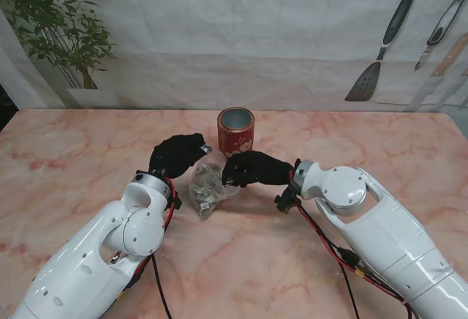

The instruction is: Insert tea bags into the tea bag box

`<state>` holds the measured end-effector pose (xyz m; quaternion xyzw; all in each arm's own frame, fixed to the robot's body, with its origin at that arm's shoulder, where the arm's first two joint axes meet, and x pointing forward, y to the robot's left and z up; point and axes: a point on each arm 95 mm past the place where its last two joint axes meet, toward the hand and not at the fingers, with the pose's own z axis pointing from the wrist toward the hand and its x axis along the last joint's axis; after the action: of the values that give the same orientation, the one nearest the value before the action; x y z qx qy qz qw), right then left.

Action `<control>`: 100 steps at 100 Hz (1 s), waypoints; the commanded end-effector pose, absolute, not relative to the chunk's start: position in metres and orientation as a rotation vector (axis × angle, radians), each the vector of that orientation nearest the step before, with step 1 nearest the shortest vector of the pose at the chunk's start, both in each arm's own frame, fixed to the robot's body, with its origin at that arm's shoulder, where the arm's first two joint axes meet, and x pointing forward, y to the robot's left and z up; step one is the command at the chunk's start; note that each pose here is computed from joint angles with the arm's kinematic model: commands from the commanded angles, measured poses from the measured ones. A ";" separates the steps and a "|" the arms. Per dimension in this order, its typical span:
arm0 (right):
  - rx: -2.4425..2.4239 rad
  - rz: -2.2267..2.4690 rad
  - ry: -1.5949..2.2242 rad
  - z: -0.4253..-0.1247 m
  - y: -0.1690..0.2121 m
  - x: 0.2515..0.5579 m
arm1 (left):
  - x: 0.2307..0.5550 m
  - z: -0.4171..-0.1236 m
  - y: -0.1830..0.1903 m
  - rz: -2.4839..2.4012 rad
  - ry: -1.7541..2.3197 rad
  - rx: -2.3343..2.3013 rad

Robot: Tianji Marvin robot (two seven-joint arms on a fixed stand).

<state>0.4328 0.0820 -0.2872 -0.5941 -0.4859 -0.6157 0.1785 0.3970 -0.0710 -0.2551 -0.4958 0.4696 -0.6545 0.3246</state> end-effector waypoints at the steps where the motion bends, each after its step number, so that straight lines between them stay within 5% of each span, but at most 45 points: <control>1: -1.693 -1.738 -1.383 -0.294 0.083 0.434 | 0.391 -0.251 -0.076 -1.757 1.237 -1.307; 100: -1.885 -1.746 -1.329 -0.309 0.089 0.443 | 0.365 -0.252 -0.093 -2.007 1.270 -1.284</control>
<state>0.4472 0.0856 -0.3082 -0.6484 -0.4452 -0.6062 0.1179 0.3631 -0.0901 -0.2543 -0.4609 0.4609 -0.7245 0.2240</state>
